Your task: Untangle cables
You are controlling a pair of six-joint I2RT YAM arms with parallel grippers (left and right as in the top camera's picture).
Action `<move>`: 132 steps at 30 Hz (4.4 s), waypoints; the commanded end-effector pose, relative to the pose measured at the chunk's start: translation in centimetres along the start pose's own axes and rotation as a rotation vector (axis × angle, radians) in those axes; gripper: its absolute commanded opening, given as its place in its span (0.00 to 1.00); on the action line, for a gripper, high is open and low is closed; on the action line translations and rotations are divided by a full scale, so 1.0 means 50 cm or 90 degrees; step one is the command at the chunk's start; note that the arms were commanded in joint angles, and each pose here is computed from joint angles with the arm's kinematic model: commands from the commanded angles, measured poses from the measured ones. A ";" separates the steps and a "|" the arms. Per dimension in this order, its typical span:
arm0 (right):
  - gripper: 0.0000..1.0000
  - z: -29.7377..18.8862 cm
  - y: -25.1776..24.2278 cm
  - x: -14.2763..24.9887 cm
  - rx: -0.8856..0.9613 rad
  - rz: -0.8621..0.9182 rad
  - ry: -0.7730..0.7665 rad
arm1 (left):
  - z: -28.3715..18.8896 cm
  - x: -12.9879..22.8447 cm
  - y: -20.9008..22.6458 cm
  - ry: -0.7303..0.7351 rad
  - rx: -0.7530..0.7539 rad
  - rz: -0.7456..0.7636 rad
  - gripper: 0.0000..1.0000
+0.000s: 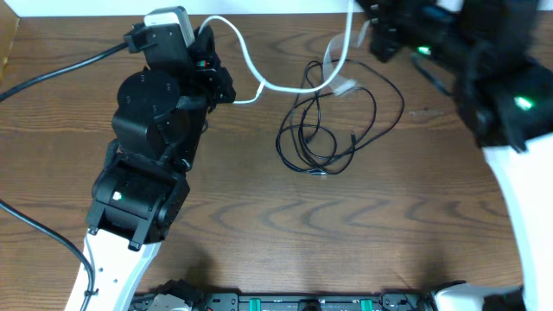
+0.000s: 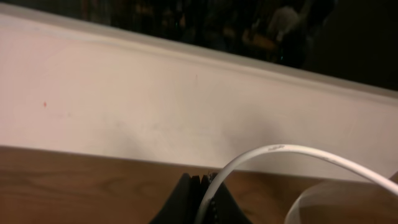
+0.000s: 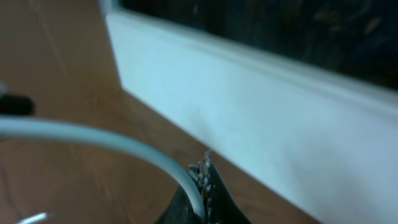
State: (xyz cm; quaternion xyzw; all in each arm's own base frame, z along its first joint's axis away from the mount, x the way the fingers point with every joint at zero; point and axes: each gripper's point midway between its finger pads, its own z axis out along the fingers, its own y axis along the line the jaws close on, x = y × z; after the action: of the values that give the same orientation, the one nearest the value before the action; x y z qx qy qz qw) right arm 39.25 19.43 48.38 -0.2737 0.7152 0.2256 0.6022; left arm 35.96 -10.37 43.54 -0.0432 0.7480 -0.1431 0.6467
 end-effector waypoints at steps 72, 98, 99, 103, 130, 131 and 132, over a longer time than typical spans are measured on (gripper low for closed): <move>0.07 -0.500 -0.986 0.696 0.807 0.322 0.247 | 0.136 0.204 0.037 0.194 -0.064 0.048 0.92; 0.99 -0.205 -0.670 0.731 0.316 0.536 0.360 | 0.203 0.375 0.024 0.348 -0.025 0.046 0.92; 0.99 -0.180 -0.642 0.727 0.289 0.533 0.375 | 0.210 0.397 0.030 0.366 -0.030 0.052 0.92; 0.99 -0.106 -0.562 0.722 0.225 0.525 0.421 | 0.212 0.488 0.056 0.463 -0.016 0.143 0.90; 0.93 0.079 -0.361 0.698 0.084 0.394 0.504 | 0.252 0.756 0.158 0.699 0.102 -0.025 0.41; 0.92 0.080 -0.359 0.698 0.084 0.394 0.504 | 0.252 0.758 0.159 0.700 0.101 -0.024 0.32; 0.92 0.081 -0.358 0.698 0.083 0.394 0.505 | 0.253 0.758 0.159 0.699 0.101 -0.024 0.28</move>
State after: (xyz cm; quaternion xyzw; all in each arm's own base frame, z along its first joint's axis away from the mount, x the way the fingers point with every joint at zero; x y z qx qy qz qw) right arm 49.73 4.27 11.45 -0.0587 0.9523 0.2364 0.1836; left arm 43.29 -13.87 4.09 0.0798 0.9616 -0.2018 0.1679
